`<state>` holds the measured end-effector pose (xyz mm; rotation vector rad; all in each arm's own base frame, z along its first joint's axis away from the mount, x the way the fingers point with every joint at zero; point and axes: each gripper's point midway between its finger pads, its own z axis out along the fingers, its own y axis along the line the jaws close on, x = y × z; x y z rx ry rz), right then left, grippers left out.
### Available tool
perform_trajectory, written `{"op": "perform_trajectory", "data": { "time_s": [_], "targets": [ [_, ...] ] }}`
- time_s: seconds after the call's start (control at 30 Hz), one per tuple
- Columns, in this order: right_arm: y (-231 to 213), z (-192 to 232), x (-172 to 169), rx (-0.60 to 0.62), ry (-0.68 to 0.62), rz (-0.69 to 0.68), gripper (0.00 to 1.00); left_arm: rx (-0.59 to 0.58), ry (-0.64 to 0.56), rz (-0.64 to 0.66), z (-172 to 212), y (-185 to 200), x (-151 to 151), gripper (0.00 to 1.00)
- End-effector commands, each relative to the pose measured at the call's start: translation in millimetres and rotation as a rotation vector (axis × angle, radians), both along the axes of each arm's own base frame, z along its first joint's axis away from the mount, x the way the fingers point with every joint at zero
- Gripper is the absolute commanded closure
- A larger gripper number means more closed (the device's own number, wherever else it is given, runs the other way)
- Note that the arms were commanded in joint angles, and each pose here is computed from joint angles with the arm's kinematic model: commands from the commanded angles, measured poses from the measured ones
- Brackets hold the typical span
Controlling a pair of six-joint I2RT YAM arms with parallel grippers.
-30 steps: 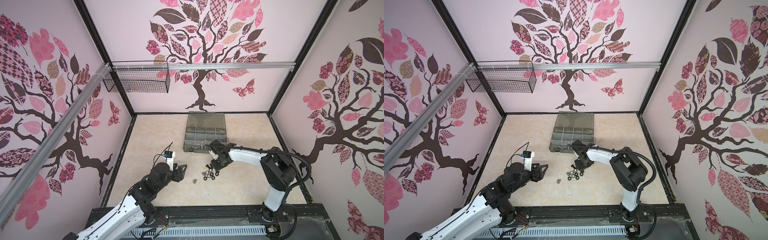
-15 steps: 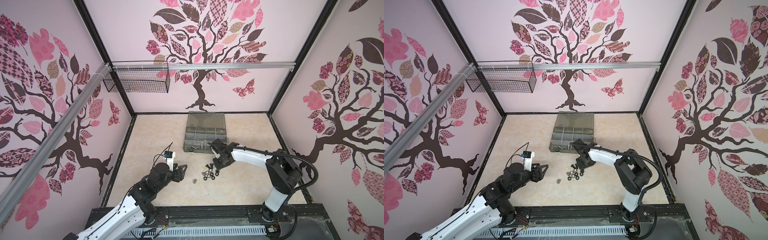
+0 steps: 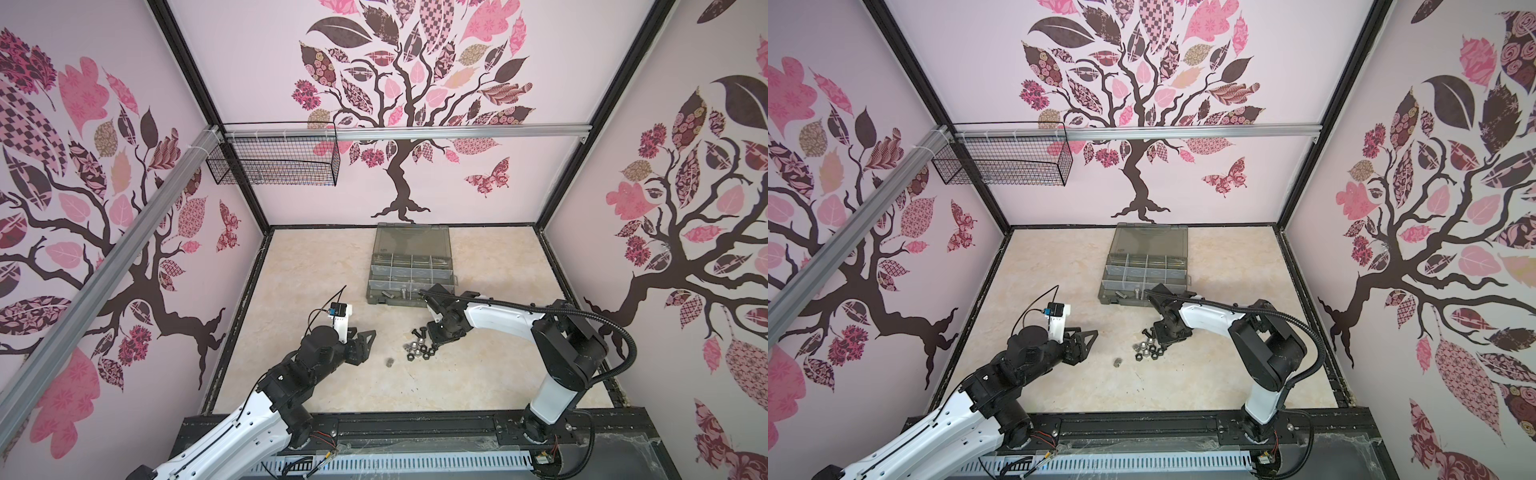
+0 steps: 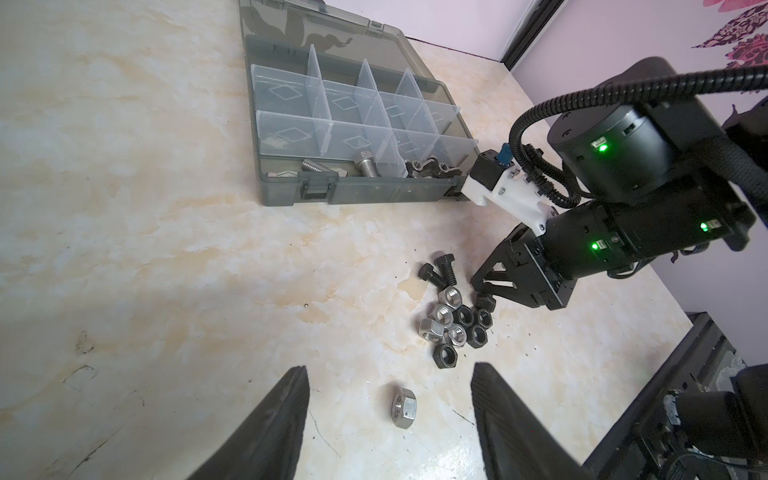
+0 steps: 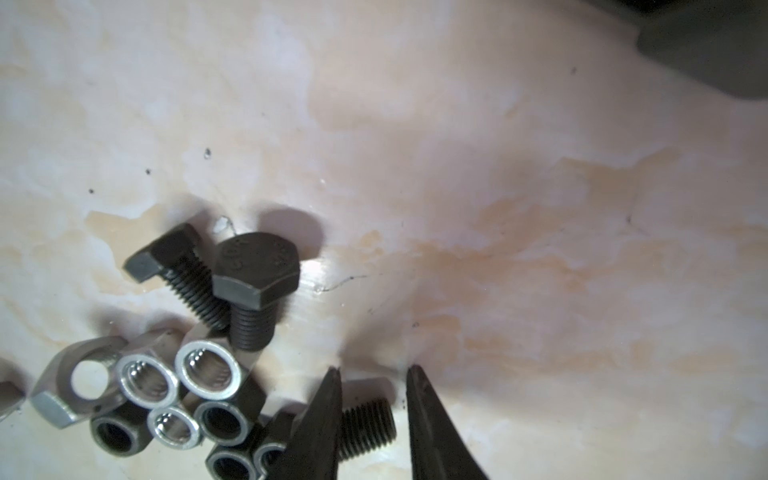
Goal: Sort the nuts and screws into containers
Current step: 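Lower the right gripper onto the black bolt and close on it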
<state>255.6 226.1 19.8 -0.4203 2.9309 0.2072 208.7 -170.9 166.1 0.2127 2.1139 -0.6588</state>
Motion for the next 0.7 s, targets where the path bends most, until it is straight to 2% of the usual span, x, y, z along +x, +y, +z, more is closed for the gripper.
{"op": "perform_trajectory", "data": {
  "time_s": [0.0, 0.3, 0.43, 0.67],
  "targets": [
    [6.6, 10.8, 3.9, 0.014, -0.016, -0.004, 0.68, 0.010, -0.005, -0.014, -7.0, -1.0, -0.7, 0.35],
    [-14.3, 46.7, 9.1, -0.064, -0.116, 0.038, 0.56, 0.012, -0.005, -0.012, -7.7, 0.2, -1.1, 0.35],
    [-11.5, 56.8, -0.5, -0.006, -0.135, 0.102, 0.51, 0.011, 0.000, -0.014, -8.6, -0.8, -1.4, 0.34],
    [-4.5, 43.0, -20.4, 0.045, -0.089, 0.184, 0.46, 0.011, 0.013, -0.017, -11.5, -1.8, -1.9, 0.35]
  ]
}}
